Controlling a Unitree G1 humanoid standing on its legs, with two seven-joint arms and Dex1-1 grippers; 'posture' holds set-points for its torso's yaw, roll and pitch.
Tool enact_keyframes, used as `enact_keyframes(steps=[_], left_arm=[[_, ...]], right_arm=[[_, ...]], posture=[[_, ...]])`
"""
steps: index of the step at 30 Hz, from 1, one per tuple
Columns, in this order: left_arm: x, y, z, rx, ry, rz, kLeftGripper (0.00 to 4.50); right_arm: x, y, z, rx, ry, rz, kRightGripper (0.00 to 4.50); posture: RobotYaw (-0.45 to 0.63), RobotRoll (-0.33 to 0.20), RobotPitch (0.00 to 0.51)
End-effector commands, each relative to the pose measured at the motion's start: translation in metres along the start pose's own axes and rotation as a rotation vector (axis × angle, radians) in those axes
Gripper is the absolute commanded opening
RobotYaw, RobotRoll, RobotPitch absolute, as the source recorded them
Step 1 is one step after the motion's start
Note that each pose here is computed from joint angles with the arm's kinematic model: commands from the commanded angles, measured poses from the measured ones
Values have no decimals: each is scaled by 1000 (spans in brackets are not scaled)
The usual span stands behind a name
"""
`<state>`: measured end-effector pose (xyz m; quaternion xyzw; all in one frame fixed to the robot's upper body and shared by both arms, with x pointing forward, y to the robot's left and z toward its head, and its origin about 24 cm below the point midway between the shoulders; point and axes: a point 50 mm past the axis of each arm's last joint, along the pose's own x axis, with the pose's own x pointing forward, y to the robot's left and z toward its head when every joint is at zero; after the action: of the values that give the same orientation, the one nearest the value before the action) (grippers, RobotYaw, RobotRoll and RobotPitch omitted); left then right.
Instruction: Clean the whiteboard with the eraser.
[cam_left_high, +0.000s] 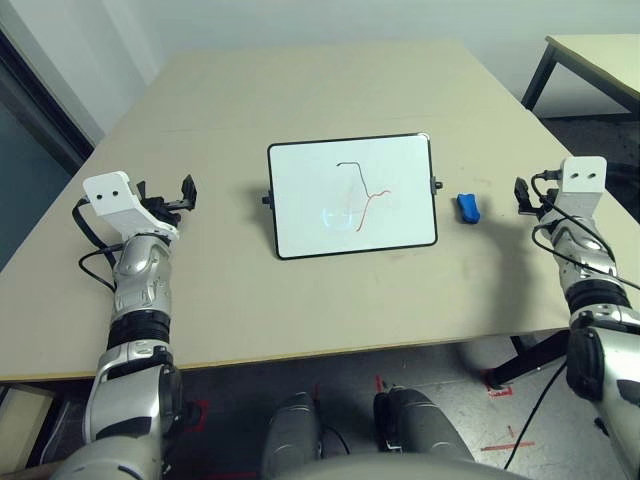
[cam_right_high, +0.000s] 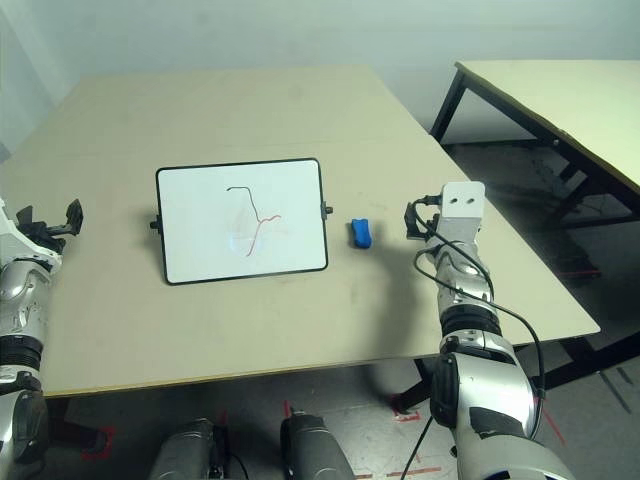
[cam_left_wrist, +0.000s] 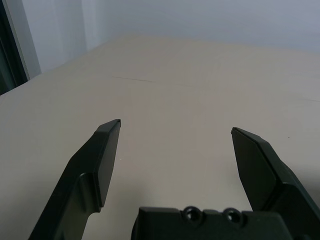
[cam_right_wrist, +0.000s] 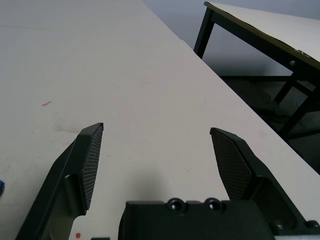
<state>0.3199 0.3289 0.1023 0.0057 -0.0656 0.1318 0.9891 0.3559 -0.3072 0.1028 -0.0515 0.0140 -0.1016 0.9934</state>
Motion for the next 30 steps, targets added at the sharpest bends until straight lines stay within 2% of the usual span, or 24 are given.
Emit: enact_keyframes(steps=[1,4,7,12,20,24,30], left_arm=[[12,-20,16,7,-8,-161,4500],[26,-64,65,-1,-53,-506,4500],[25,-79,79,17,-63,-605,4500],[27,-95,91,-17,-97,-625,4500],[12,-128,89,37,-34,-873,4500],[-7,-148,81,57,69,-1067,4500],[-21,-164,69,120,151,-1207,4500]], right_arm=[[1,8,5,17,49,61,4460],[0,37,21,32,143,209,4460],[-8,50,27,23,159,254,4460],[-12,56,31,46,162,249,4460],[-20,82,29,68,305,306,4460],[-22,99,28,54,392,336,4460],[-17,104,18,-4,436,324,4460]], posture=[[-157,0,56],[-161,0,52],[-165,0,42],[-166,0,25],[-163,0,17],[-151,0,21],[-121,0,34]])
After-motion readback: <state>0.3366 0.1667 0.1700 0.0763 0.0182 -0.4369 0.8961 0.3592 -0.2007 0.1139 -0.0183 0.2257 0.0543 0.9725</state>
